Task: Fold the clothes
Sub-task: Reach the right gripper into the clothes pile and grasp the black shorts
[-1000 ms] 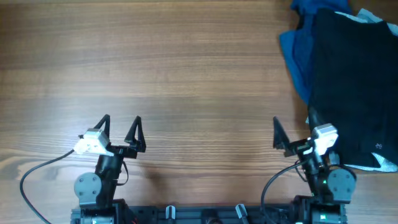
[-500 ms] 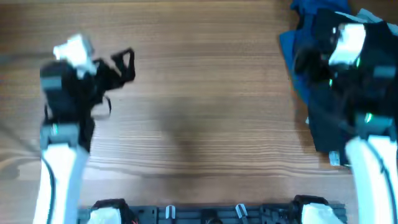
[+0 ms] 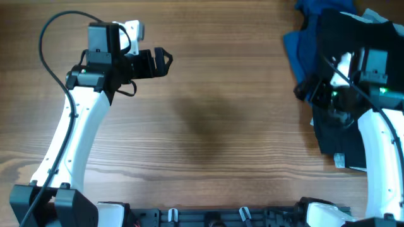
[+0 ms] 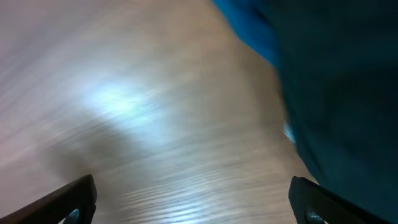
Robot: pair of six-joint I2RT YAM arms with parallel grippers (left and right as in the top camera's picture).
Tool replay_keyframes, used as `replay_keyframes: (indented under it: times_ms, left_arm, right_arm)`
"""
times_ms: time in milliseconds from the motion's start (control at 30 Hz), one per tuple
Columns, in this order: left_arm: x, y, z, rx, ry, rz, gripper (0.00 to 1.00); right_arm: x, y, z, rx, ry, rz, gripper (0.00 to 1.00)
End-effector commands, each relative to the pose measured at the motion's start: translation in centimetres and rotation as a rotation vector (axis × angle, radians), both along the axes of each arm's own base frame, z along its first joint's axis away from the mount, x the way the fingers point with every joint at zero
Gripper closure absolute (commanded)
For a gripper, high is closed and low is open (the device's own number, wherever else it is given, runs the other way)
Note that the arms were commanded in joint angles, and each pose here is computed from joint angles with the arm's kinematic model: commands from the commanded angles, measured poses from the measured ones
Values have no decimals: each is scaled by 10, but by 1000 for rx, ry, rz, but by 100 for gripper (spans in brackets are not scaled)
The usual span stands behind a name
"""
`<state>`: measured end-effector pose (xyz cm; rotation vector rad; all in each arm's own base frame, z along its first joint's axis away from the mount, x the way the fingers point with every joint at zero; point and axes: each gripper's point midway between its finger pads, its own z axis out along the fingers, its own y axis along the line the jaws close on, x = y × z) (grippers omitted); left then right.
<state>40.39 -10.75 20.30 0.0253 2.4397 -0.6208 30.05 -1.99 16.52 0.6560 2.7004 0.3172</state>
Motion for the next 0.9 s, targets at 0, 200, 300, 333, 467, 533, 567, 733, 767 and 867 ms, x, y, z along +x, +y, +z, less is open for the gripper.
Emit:
replay_keyframes:
  times_ms: [0, 200, 300, 333, 467, 533, 567, 733, 767, 867]
  left_arm:
    - [-1, -8, 3, -2, -4, -39, 0]
    - [-4, -54, 2, 35, -61, -163, 0]
    - [-6, -74, -9, 109, -70, -181, 0]
    - [-7, -80, -13, 131, -68, -188, 0]
    - [-11, -96, -31, 169, -38, -218, 0]
    - [-12, -97, -34, 170, -32, -221, 0]
    - [-11, -97, -35, 171, -31, -221, 0]
    - [-9, -98, -33, 168, -44, -220, 0]
    - [-9, -98, -33, 167, -44, -220, 0]
    - [-8, -98, -33, 167, -46, -220, 0]
  right_arm:
    - [-25, -26, -52, 25, 129, -298, 0]
    - [-55, -57, -77, 60, 166, -463, 0]
    - [-70, -85, -61, 7, 116, -567, 0]
    - [-76, -95, -55, -12, 94, -602, 1]
    - [-99, -116, -55, -30, 72, -636, 7]
    - [-104, -119, -60, -27, 83, -629, 8]
    - [-106, -121, -65, -33, 84, -626, 9]
    - [-103, -126, -85, -62, 56, -591, 18]
    - [-102, -126, -88, -65, 49, -591, 19]
    - [-99, -129, -91, -72, 34, -592, 23]
